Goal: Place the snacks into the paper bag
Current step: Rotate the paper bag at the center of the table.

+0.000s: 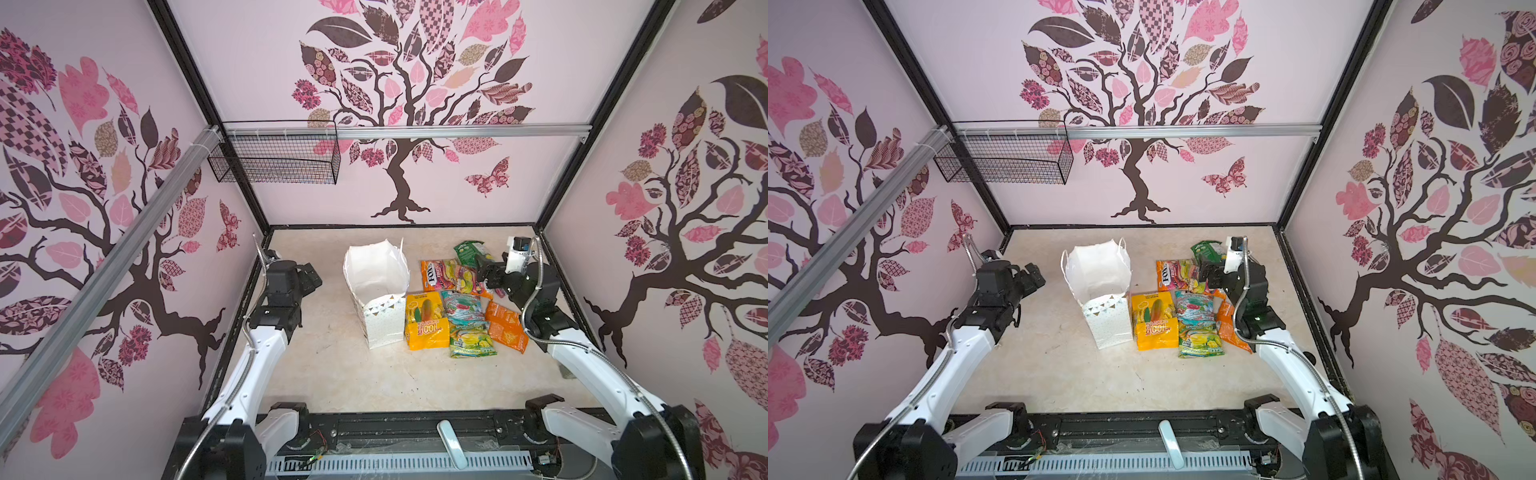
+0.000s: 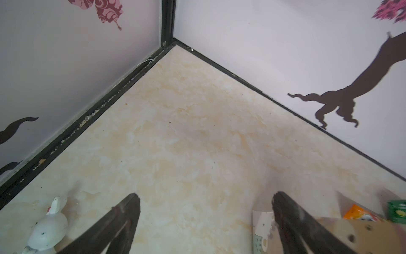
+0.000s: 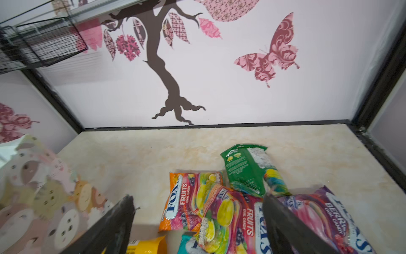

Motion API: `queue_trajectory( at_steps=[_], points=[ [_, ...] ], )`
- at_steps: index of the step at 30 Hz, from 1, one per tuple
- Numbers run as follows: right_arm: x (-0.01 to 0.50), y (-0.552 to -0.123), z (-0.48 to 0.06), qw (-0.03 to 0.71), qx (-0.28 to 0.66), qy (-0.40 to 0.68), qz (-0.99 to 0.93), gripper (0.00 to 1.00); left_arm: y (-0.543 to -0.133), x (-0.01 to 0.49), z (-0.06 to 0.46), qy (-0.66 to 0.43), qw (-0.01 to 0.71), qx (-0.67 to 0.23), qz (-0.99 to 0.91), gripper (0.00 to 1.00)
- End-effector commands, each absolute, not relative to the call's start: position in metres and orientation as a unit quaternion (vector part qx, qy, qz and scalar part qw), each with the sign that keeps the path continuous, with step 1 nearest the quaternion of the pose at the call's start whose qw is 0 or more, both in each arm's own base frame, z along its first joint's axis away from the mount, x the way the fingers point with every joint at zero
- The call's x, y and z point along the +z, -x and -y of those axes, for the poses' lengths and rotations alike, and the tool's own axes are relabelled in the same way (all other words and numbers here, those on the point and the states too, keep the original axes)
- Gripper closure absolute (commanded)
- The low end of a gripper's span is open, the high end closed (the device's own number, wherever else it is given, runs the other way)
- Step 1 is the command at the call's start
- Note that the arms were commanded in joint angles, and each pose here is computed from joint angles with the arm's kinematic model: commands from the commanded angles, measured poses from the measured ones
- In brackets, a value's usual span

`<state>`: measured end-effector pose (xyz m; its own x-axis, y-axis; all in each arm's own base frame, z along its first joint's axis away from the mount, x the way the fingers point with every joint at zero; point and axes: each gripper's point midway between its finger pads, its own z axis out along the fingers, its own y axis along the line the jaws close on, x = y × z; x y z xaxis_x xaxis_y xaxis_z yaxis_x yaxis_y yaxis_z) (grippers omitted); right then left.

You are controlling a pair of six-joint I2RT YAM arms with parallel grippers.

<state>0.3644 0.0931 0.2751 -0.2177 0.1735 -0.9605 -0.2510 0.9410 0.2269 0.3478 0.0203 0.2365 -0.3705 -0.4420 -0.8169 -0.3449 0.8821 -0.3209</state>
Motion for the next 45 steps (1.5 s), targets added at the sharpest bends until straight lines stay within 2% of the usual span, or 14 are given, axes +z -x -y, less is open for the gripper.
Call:
queue_trajectory(
  at_steps=[1,6,12,16,20,23,28,31,35,42,43,45],
  points=[
    [0.279,-0.331,-0.129,0.567,0.277,0.073,-0.773,0.11,-0.319,0.284,0.000,0.211,0.512,-0.109,-0.826,0.02],
    [0.291,-0.289,-0.162,0.529,0.371,0.136,-0.751,0.16,-0.275,0.318,0.029,0.102,0.494,-0.142,-0.852,0.04],
    [0.302,-0.271,-0.179,0.510,0.377,0.185,-0.750,0.18,-0.237,0.356,0.073,-0.022,0.514,-0.229,-0.827,0.02],
    [0.309,-0.260,-0.200,0.491,0.384,0.231,-0.747,0.21,-0.233,0.367,0.089,-0.070,0.517,-0.260,-0.813,0.02],
    [0.335,-0.234,-0.233,0.519,0.369,0.299,-0.710,0.20,-0.234,0.366,0.100,-0.101,0.510,-0.278,-0.808,0.02],
    [0.344,-0.231,-0.245,0.516,0.387,0.304,-0.701,0.21,-0.241,0.363,0.106,-0.108,0.508,-0.291,-0.804,0.02],
    [0.330,-0.243,-0.246,0.505,0.375,0.290,-0.722,0.24,-0.252,0.363,0.113,-0.125,0.502,-0.303,-0.800,0.04],
    [0.318,-0.253,-0.241,0.502,0.352,0.273,-0.742,0.25,-0.263,0.363,0.110,-0.122,0.506,-0.290,-0.803,0.10],
    [0.305,-0.259,-0.239,0.494,0.338,0.264,-0.756,0.26,-0.278,0.358,0.112,-0.126,0.497,-0.284,-0.810,0.25],
    [0.290,-0.261,-0.236,0.484,0.327,0.256,-0.770,0.27,-0.285,0.350,0.143,-0.183,0.493,-0.239,-0.816,0.32],
    [0.289,-0.261,-0.235,0.484,0.326,0.255,-0.771,0.27,-0.288,0.347,0.144,-0.186,0.493,-0.223,-0.820,0.35],
    [0.287,-0.261,-0.234,0.483,0.325,0.251,-0.774,0.27,-0.296,0.337,0.139,-0.176,0.486,-0.185,-0.836,0.48]
  ],
)
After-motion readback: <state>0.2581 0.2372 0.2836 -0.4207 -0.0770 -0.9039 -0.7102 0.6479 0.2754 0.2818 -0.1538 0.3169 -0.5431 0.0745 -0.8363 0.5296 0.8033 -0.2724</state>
